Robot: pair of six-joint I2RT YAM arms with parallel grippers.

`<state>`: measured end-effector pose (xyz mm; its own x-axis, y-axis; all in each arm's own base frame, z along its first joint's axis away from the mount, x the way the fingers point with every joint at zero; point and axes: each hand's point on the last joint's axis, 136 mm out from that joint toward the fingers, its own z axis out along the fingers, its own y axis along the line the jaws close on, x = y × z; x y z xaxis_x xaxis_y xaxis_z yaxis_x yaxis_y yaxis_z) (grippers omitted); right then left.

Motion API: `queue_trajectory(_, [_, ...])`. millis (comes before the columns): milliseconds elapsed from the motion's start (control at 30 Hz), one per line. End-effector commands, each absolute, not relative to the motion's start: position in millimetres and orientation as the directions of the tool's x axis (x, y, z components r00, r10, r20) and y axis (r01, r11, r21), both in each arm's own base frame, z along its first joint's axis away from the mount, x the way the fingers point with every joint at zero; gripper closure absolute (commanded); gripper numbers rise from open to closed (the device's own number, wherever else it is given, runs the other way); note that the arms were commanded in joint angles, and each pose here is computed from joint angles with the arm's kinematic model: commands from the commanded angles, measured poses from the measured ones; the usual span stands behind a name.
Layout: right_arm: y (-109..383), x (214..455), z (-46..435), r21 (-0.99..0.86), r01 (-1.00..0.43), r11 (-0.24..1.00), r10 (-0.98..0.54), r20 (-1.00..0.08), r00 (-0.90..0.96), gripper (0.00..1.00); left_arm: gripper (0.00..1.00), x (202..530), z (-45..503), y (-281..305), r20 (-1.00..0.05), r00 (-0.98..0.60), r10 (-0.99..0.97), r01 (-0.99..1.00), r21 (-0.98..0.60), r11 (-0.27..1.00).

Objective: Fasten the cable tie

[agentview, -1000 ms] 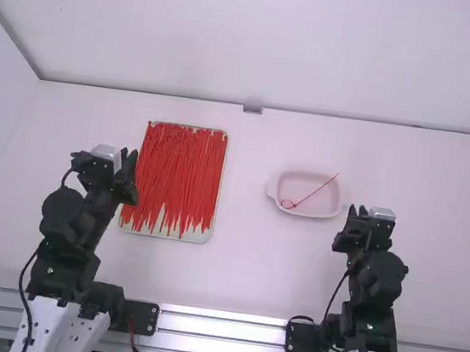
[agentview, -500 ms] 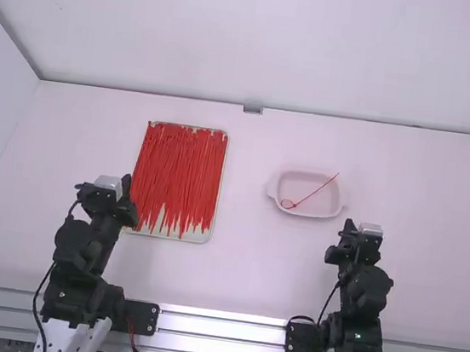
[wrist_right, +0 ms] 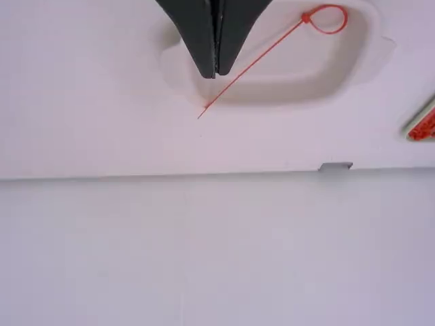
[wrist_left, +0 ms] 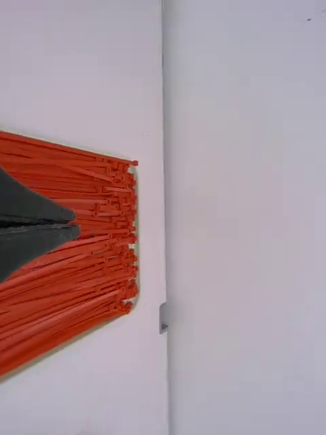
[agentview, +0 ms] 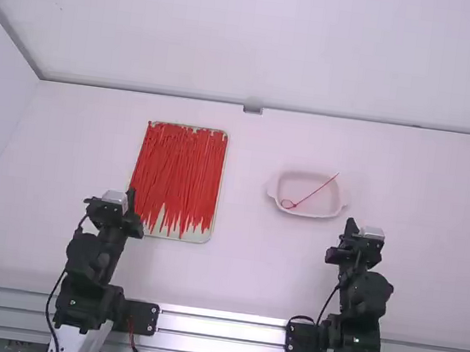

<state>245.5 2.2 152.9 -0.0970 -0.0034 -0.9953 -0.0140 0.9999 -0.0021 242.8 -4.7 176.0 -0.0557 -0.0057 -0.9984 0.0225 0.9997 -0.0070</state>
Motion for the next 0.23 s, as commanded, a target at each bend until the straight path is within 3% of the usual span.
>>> queue_trajectory(0, [2.8, 245.5, 147.7, 0.002, -0.016, 1.0, 0.0, -0.994, -0.105, 1.0, 1.0, 243.8, 166.7, 0.0, -0.998, -0.066, 0.0, 0.0, 0.0, 1.0])
queue_trajectory(200, [2.8, 245.5, 147.7, 0.002, -0.016, 1.0, 0.0, -0.994, -0.105, 1.0, 1.0, 245.5, 147.7, 0.0, -0.994, -0.105, 0.0, 0.0, 0.0, 1.0])
